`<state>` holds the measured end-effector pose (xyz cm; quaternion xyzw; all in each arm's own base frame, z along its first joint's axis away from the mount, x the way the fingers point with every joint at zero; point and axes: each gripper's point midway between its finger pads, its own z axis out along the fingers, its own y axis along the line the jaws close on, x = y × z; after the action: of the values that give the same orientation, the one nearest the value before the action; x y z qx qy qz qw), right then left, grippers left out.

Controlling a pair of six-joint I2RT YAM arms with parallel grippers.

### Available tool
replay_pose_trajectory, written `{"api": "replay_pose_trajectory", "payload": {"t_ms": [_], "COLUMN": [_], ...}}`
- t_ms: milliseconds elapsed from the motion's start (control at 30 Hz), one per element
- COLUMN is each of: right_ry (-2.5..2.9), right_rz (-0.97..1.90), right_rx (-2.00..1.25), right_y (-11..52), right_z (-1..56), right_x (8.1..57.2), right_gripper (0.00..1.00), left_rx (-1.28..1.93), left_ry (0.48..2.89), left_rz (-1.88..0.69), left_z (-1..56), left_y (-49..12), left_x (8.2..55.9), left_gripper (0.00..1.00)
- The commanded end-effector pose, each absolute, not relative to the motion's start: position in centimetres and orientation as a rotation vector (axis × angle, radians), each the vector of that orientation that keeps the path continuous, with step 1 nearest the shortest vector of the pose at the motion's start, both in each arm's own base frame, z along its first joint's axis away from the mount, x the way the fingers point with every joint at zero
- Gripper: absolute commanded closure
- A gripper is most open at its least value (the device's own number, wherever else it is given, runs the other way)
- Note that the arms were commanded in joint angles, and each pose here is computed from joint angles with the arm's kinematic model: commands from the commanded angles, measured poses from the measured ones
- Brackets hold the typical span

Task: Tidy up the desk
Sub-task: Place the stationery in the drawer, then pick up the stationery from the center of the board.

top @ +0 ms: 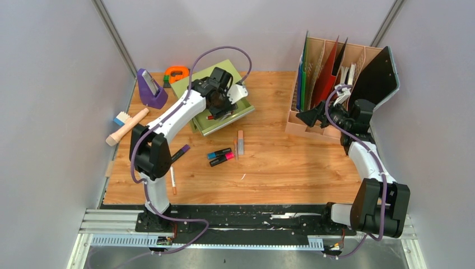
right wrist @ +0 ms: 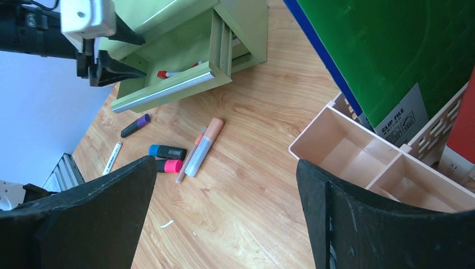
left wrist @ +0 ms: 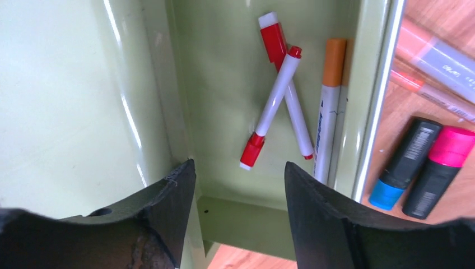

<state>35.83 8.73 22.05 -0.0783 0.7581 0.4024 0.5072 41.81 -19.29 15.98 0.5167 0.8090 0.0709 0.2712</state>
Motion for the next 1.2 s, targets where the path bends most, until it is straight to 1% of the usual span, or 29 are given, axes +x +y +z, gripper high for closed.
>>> {"api": "replay_pose_trajectory", "payload": {"t_ms": [0, 100, 233, 400, 500, 567, 767, 867, 1033, 1167], "right_ry": [1.787, 1.786, 1.786, 1.783, 1.779, 1.777, 1.772, 1.773, 1.773, 1.776], "right_rz": [0.965, 0.96, 0.958, 0.952, 0.945, 0.943, 0.936, 0.936, 0.937, 0.937], "right_rx": [-0.211, -0.215, -0.216, -0.217, -0.219, -0.22, -0.217, -0.215, -0.216, -0.212], "right_y": [8.7, 8.7, 8.6, 8.6, 8.5, 8.5, 8.2, 8.2, 8.2, 8.1], "right_z": [22.9, 22.9, 22.8, 22.9, 23.1, 23.2, 23.3, 23.2, 23.2, 23.0], "right_x": [36.0, 36.0, 36.0, 35.9, 35.8, 35.7, 35.7, 35.7, 35.8, 35.8], "right_gripper": [0.02, 0.02, 0.02, 0.02, 0.02, 0.02, 0.02, 0.02, 0.02, 0.02], "left_rx": [1.305, 1.337, 1.454, 1.663, 1.767, 1.811, 1.819, 1.777, 1.65, 1.553], "left_ry": [2.036, 1.981, 1.918, 1.861, 1.858, 1.878, 1.95, 1.986, 2.121, 2.177], "left_rz": [0.034, -0.086, -0.253, -0.383, -0.442, -0.467, -0.475, -0.423, -0.324, -0.246], "left_z": [22.5, 23.9, 23.0, 18.9, 16.0, 14.2, 10.0, 8.6, 6.5, 5.7], "left_y": [-21.1, -21.8, -23.4, -25.9, -27.1, -27.5, -28.3, -28.7, -28.6, -28.4], "left_x": [40.3, 38.0, 33.9, 28.5, 26.1, 25.5, 26.2, 27.6, 29.5, 30.9], "left_gripper": [0.31, 0.27, 0.23, 0.22, 0.22, 0.22, 0.23, 0.24, 0.26, 0.26]}}
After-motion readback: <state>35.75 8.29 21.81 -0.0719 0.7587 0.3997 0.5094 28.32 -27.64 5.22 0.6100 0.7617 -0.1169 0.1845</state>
